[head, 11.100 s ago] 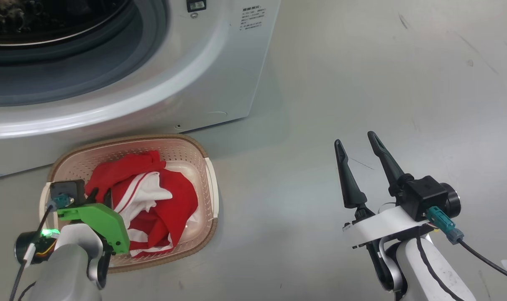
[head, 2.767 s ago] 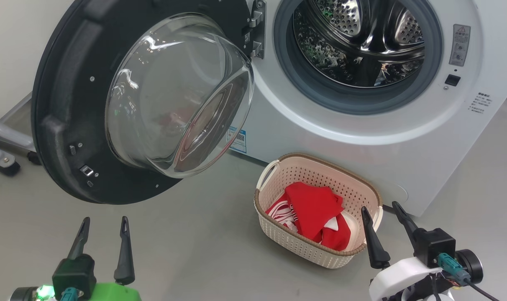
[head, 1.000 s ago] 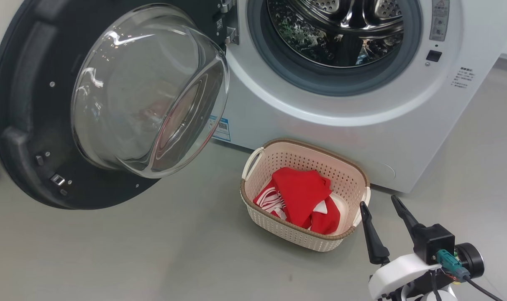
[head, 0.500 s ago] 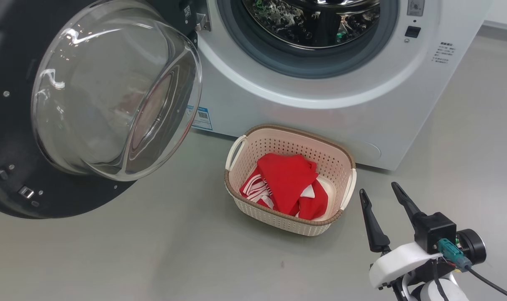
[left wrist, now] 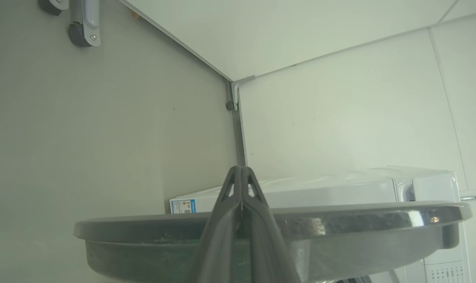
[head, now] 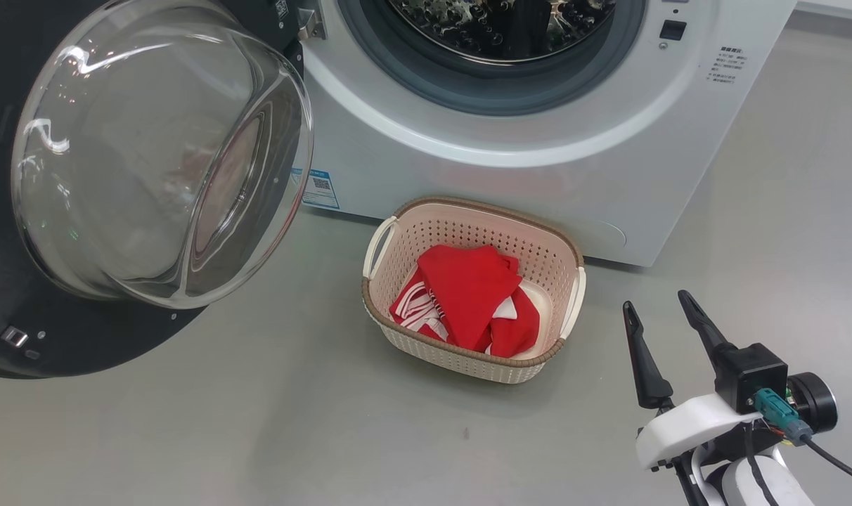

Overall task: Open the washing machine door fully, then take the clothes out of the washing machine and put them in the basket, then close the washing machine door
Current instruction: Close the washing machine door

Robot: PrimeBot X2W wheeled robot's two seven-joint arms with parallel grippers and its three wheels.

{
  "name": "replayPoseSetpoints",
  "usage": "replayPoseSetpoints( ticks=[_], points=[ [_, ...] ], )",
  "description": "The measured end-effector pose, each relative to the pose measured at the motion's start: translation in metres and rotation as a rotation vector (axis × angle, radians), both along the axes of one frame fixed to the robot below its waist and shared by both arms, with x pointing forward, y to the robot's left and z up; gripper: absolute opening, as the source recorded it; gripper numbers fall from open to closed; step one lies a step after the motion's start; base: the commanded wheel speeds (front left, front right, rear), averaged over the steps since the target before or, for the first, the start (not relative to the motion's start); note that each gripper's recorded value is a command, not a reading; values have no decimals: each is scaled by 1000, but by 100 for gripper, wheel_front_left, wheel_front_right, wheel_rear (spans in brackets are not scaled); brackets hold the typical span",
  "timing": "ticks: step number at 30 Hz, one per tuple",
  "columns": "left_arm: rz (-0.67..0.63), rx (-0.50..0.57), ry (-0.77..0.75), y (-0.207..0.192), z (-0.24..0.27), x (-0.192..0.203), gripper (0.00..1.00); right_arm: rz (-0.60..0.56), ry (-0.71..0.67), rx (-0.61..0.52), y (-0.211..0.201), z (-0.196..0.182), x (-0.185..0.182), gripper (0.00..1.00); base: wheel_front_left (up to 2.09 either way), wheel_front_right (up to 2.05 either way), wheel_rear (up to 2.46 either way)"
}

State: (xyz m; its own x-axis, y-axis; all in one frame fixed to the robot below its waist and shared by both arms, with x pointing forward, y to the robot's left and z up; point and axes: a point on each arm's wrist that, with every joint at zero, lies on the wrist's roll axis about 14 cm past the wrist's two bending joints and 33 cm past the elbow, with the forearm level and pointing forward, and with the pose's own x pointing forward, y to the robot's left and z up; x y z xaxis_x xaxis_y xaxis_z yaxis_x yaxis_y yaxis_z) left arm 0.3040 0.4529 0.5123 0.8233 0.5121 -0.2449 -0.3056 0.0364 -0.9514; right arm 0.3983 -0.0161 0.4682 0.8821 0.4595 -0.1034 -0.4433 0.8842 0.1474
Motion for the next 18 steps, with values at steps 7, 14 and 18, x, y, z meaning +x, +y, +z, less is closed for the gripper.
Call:
replayPoseSetpoints(
  ticks=[7,14,18],
  points=[
    [-49,-26,17,-7,-5,8,0,6,-3,1,2,1,0,100,0,0,0],
    [-127,-15,9,-14,-2,12,0,19,-4,4,7,1,0,100,0,0,0],
    [-178,-5,-11,-22,1,17,0,23,-5,7,8,1,3,100,0,0,0]
  ],
)
